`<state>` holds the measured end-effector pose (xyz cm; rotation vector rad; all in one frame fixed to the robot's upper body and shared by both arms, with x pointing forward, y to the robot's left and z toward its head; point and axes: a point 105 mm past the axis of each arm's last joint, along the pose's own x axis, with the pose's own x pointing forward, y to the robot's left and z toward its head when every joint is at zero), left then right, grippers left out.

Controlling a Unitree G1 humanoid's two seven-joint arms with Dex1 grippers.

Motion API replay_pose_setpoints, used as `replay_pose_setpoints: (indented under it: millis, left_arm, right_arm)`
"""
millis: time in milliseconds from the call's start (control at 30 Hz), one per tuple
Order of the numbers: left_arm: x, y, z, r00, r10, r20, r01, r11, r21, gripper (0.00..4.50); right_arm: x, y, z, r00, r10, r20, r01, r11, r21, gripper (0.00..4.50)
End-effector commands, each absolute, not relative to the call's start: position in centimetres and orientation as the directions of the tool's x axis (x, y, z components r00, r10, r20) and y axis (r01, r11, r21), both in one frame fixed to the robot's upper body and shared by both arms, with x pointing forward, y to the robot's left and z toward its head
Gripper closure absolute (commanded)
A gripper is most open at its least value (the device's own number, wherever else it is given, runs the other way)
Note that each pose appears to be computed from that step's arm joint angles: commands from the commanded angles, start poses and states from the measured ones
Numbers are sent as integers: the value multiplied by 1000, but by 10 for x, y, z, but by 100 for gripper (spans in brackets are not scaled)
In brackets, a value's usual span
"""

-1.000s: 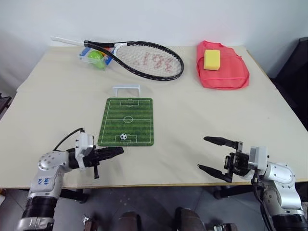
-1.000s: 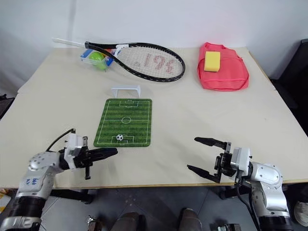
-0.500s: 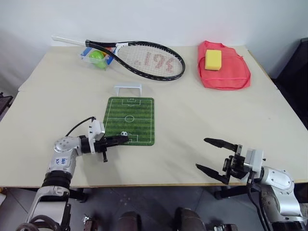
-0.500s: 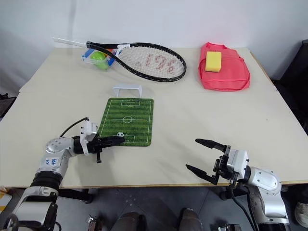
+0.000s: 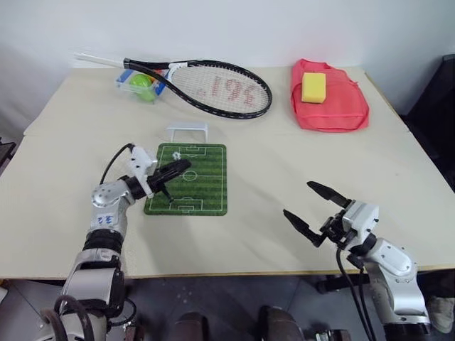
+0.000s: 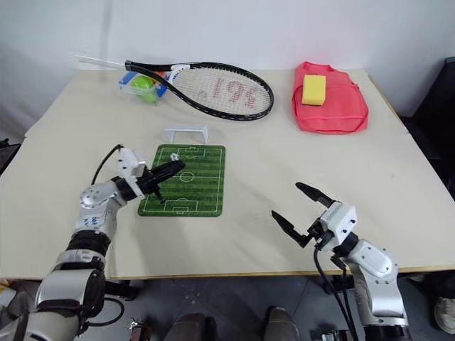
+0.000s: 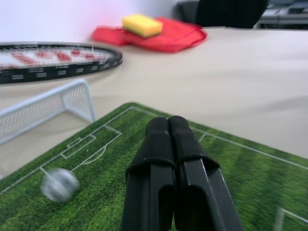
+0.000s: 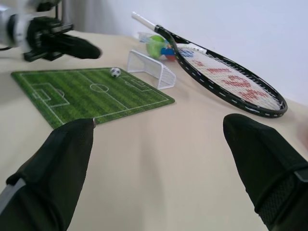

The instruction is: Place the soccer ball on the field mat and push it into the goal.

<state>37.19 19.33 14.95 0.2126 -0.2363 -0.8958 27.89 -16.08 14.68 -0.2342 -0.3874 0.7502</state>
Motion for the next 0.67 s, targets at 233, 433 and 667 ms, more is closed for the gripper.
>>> replay_pose_setpoints:
  millis: [233,433,667]
  left_arm:
    - [314,284,167,773,-618,139,562,771,300,446]
    - [275,333,160,907,-399,136,356,898,259,446]
    - [270,339,147,967,-240,90,212,947,243,446]
  right_arm:
    - [292,-160,164,689,642,336,-541,764,-352,0]
    - [297,-157,164,679,652,338,-553,757,-349,0]
    - [302,-157,163,668,667,330,-565,744,-357,0]
